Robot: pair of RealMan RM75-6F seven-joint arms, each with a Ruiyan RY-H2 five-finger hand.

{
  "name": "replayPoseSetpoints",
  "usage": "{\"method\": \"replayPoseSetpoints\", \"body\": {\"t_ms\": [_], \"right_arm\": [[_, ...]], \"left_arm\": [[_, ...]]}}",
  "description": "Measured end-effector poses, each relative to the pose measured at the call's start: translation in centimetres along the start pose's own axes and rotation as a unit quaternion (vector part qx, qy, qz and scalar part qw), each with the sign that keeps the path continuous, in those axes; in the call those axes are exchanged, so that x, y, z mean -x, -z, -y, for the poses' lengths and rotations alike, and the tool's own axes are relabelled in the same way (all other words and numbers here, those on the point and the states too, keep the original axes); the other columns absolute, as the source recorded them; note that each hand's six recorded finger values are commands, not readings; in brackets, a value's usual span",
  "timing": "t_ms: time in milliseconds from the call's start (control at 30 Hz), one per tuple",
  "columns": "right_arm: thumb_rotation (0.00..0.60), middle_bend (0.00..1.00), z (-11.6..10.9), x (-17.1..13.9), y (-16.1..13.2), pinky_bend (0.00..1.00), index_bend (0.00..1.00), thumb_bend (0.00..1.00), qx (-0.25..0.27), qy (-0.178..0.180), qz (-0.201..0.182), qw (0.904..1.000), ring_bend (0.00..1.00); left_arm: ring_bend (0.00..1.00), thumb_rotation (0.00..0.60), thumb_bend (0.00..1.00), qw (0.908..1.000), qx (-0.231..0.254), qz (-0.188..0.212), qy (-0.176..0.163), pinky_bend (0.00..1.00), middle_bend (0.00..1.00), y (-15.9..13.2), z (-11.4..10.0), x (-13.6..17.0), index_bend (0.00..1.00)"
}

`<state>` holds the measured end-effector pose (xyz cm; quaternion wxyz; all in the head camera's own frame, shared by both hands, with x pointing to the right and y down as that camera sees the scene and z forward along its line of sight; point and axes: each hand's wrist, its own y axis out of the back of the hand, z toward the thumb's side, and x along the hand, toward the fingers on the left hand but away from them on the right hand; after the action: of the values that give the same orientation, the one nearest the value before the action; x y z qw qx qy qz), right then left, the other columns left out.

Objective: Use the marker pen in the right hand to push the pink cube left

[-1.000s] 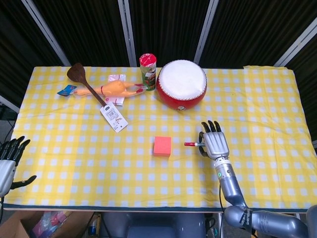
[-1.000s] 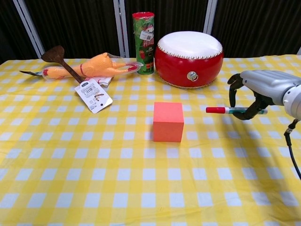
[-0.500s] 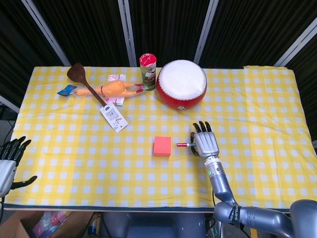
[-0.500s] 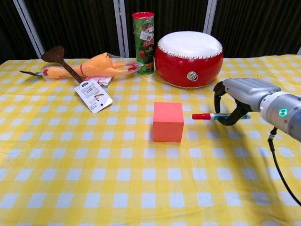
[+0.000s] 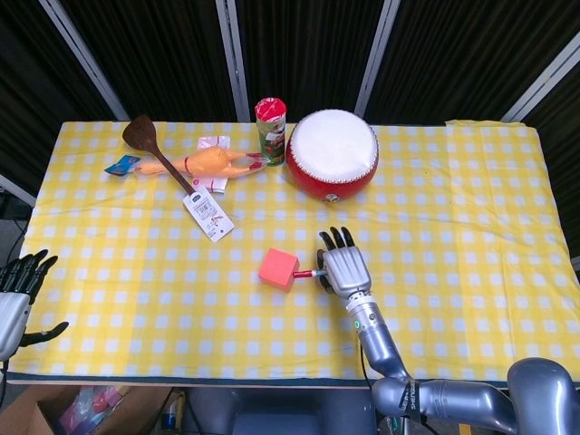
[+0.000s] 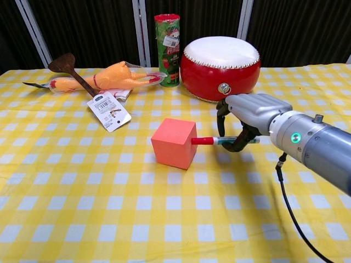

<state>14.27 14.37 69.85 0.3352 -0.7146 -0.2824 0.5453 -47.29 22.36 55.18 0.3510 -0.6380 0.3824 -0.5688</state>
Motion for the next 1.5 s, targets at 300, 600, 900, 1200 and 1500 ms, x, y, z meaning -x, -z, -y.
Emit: {"method": "replayPoseSetpoints", "body": {"t_ms": [300,600,900,1200,1500], "right_arm": [[0.600,0.15,0.3,-0.3,2.5,0.00,0.59,0.56,-0.011,-0.006,0.042,0.9990,0.01],[0.600,0.15,0.4,-0.6,2.3,0.00,0.59,0.56,-0.017,-0.008,0.055,0.9983,0.01],[0.600,0.15,0.3,1.0,0.1,0.00,0.59,0.56,0.003,-0.002,0.057,0.9984,0.01],[0.600,0.15,0.8,2.4,-3.0,0.00,0.59,0.56,0.016,-0.007,0.044,0.9989,0.01],[0.600,0.16,0.8,2.3,-5.8,0.00,0.59,0.56,0.015,-0.006,0.017,0.9997,0.01]], "left_arm": [[0.00,0.600,0.00,1.0000,0.001,0.001,0.001,0.00,0.00,-0.1,0.0,0.0,0.00],[0.00,0.600,0.00,1.0000,0.002,0.003,0.000,0.00,0.00,-0.1,0.0,0.1,0.00],[0.00,0.600,0.00,0.9999,0.010,0.002,0.002,0.00,0.00,-0.1,-0.1,0.1,0.00],[0.00,0.600,0.00,0.9999,0.015,0.004,0.004,0.00,0.00,-0.1,-0.1,0.1,0.00],[0.00,0.600,0.00,0.9999,0.014,0.003,0.004,0.00,0.00,-0.1,-0.1,0.1,0.00]]}}
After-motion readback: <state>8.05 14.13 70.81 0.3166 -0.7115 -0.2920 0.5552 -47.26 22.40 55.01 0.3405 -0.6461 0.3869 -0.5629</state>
